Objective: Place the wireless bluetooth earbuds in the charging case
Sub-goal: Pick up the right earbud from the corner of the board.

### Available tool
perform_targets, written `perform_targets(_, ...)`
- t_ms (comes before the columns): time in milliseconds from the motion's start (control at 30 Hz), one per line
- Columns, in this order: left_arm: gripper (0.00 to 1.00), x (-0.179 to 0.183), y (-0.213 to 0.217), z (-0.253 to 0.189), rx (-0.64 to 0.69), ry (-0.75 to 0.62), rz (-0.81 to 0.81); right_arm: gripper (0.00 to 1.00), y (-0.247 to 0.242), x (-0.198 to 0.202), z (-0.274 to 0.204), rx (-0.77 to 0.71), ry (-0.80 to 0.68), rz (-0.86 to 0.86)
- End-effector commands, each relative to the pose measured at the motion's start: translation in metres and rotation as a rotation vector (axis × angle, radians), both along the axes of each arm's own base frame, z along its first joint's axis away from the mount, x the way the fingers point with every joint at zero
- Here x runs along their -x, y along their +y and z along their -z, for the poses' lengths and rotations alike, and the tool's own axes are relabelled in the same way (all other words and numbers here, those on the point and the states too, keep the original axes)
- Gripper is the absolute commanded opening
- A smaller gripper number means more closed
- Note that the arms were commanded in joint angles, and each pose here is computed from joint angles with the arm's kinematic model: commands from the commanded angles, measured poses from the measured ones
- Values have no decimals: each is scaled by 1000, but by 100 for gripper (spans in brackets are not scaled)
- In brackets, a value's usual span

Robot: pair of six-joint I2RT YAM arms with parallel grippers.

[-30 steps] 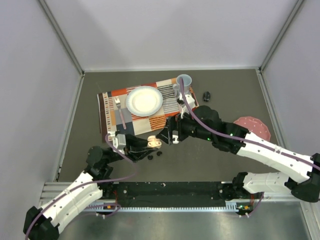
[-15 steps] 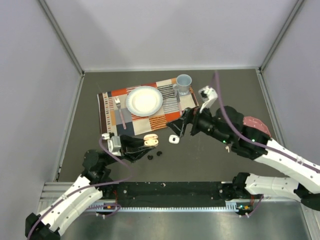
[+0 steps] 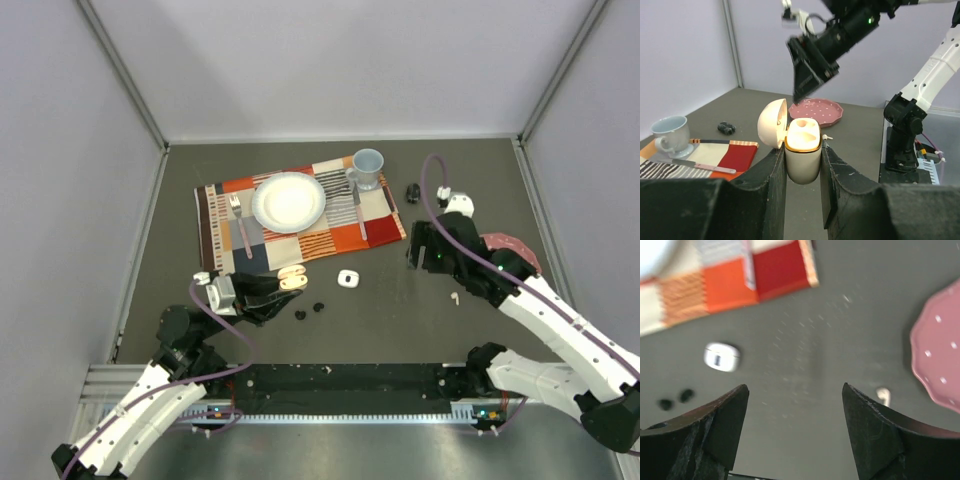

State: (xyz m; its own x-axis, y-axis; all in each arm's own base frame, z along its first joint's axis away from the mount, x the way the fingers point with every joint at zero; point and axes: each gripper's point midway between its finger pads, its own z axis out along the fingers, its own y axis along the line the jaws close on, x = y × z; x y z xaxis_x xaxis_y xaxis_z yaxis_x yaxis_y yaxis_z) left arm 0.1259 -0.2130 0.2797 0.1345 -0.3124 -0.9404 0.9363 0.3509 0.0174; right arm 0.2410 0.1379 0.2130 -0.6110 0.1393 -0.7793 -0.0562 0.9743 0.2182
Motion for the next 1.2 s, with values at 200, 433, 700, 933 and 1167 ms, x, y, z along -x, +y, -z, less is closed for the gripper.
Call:
perform_targets(200,0,1,4,-14,4,-37,-24,83,-45,13,79,235,218,-22)
perform_targets(433,0,6,8,-19,13,-60,-25,77,-61,3,109,187,400,27)
perform_targets(700,0,7,8,-17,9,-66,-23,70,-74,20,161,220,622,112)
perform_targets(933,0,6,8,-18,11,-78,-27,70,-97,18,152,243,551,263)
perform_targets(1167,0,9,7,-18,12,-79,-9,67,-112,19,158,158,521,407)
